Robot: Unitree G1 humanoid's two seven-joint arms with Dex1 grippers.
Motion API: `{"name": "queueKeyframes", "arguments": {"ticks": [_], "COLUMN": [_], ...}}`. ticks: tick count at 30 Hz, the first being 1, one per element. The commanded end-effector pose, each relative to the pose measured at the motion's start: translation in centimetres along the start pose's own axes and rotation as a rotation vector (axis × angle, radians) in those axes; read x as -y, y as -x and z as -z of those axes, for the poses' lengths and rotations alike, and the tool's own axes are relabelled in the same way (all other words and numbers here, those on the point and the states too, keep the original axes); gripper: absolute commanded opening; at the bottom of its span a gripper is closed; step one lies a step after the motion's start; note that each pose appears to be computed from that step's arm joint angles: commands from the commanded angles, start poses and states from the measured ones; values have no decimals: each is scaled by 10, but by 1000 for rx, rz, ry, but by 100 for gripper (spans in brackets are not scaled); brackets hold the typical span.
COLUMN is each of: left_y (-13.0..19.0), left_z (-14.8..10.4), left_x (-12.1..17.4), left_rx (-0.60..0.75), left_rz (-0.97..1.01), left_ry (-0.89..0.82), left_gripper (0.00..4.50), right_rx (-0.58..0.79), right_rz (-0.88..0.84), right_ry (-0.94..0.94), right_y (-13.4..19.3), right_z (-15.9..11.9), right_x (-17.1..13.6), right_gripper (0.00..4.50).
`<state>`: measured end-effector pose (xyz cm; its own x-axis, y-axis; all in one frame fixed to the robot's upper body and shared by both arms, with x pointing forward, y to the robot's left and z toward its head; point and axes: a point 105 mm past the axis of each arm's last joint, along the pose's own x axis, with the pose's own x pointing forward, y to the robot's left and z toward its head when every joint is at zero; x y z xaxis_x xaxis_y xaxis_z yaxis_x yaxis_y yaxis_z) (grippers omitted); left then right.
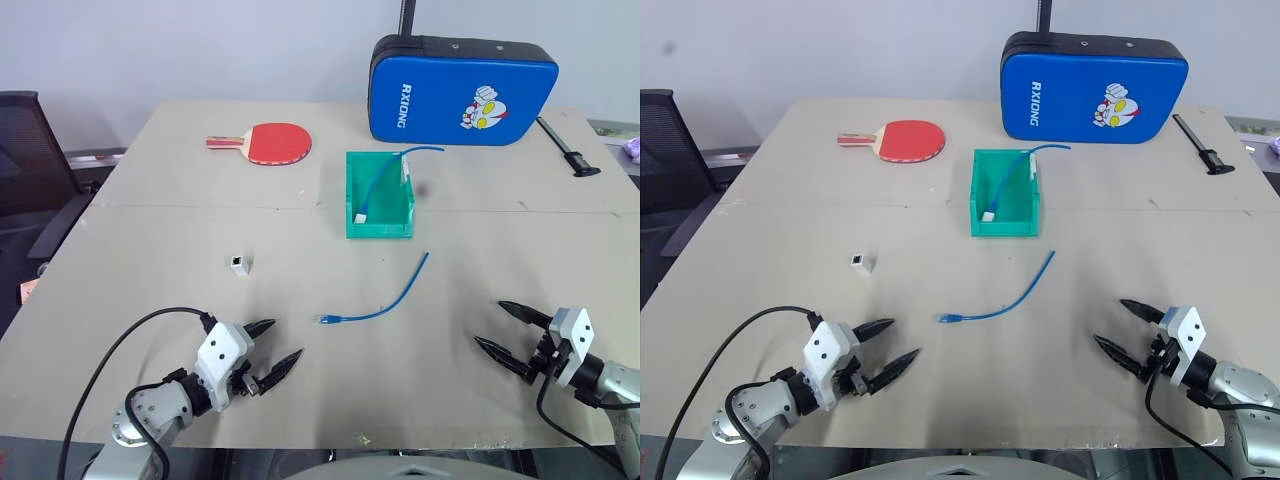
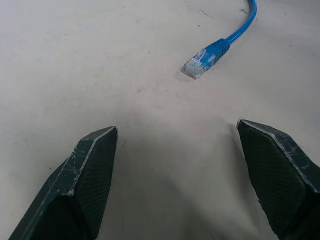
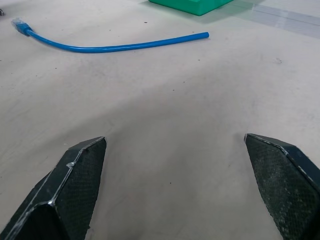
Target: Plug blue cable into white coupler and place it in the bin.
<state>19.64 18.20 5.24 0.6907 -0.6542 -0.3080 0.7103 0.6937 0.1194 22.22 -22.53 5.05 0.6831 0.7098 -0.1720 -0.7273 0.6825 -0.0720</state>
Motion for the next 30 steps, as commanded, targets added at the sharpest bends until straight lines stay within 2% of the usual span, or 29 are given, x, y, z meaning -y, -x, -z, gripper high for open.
{"name": "queueKeyframes", "arguments": {"ticks": [1,20,25,30], "left_y": [3,2,-7,-28], "left_z": [-12,-15,-24,-39], "left_x": [-3,-3,-5,-17], "left_rx": [26,28,13,5], "left_rz": [-2,81,193,297], "left_ry": [-53,-109,-196,-282], "left_gripper": [394,394,394,394], "right_rx": [17,12,40,83], "right_rz": [-16,-48,-208,-379], "right_ry": [21,7,-31,12], "right_y": [1,8,5,-6], "right_z": [-9,-10,-23,-54], "right_x": [2,-4,-29,-53], "right_gripper": [436,436,436,436]}}
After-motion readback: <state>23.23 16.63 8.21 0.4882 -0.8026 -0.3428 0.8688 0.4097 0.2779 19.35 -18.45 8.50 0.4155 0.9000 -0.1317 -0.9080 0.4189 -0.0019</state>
